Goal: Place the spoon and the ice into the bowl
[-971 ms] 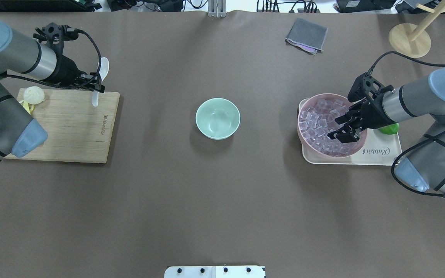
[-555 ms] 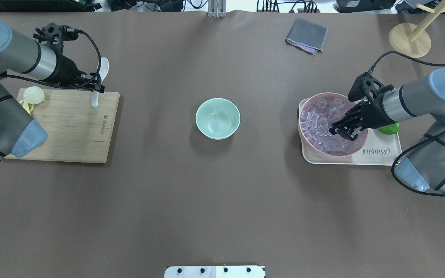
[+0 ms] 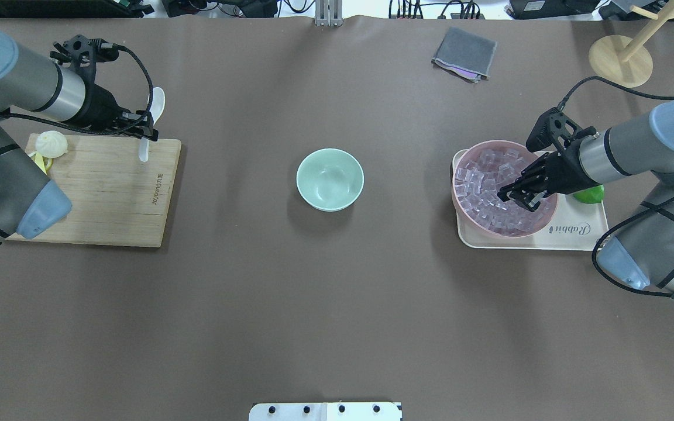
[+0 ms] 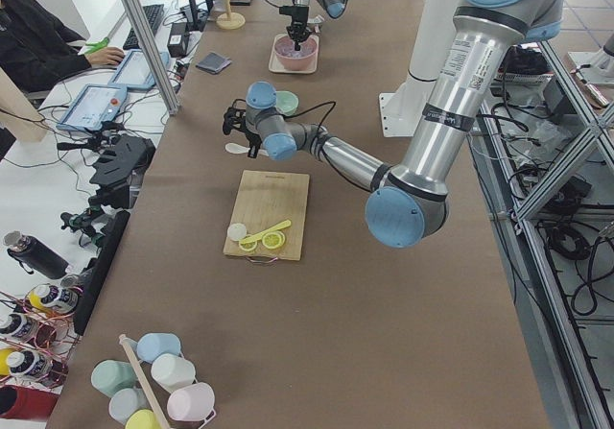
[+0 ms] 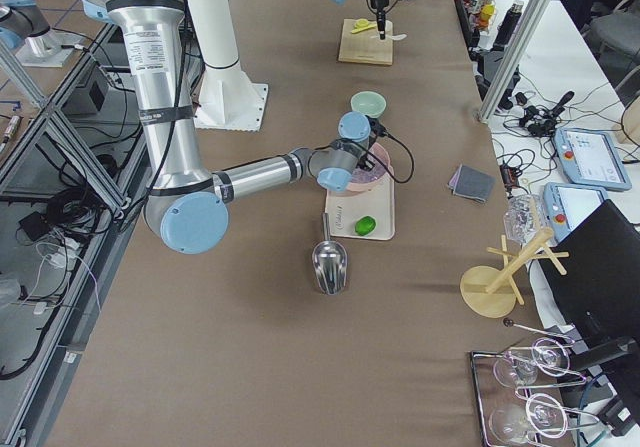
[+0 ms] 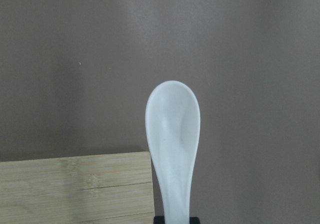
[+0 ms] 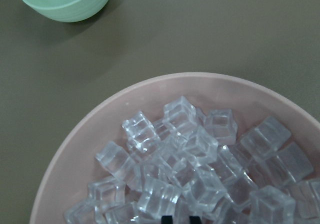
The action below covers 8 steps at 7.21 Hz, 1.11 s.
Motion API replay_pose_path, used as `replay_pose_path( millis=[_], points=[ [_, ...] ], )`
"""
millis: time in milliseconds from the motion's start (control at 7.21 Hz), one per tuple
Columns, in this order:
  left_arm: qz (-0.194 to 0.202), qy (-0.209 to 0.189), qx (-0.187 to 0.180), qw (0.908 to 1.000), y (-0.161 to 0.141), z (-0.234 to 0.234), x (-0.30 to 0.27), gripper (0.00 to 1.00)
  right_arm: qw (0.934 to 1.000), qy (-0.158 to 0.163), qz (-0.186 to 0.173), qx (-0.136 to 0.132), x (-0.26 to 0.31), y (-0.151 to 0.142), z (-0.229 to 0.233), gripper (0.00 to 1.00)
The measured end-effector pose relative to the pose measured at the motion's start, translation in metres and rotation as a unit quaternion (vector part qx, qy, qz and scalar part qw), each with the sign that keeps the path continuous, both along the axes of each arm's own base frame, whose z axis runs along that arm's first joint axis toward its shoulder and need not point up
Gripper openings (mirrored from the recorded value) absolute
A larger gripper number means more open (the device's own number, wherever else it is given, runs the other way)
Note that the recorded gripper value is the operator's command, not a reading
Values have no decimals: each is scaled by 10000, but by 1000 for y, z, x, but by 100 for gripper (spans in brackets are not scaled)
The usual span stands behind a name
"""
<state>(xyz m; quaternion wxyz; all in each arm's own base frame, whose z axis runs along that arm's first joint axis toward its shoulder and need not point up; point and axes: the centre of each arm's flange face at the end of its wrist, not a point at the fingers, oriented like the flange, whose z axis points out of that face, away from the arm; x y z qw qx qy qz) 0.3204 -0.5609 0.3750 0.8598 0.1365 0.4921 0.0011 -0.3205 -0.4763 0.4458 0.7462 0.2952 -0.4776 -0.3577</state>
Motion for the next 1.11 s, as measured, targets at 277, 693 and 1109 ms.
replay_pose_path(
  millis=[277,693,1109],
  points=[
    [5,-12,10,10000,0,1,0,0,10000,-32,10,31,-4,-3,-7,69],
    [7,-23,8,10000,-1,2,1,0,10000,0,46,68,-10,-3,-7,67],
    [11,-34,2,10000,-2,3,1,0,10000,-14,68,-13,-21,1,-10,63]
  ],
)
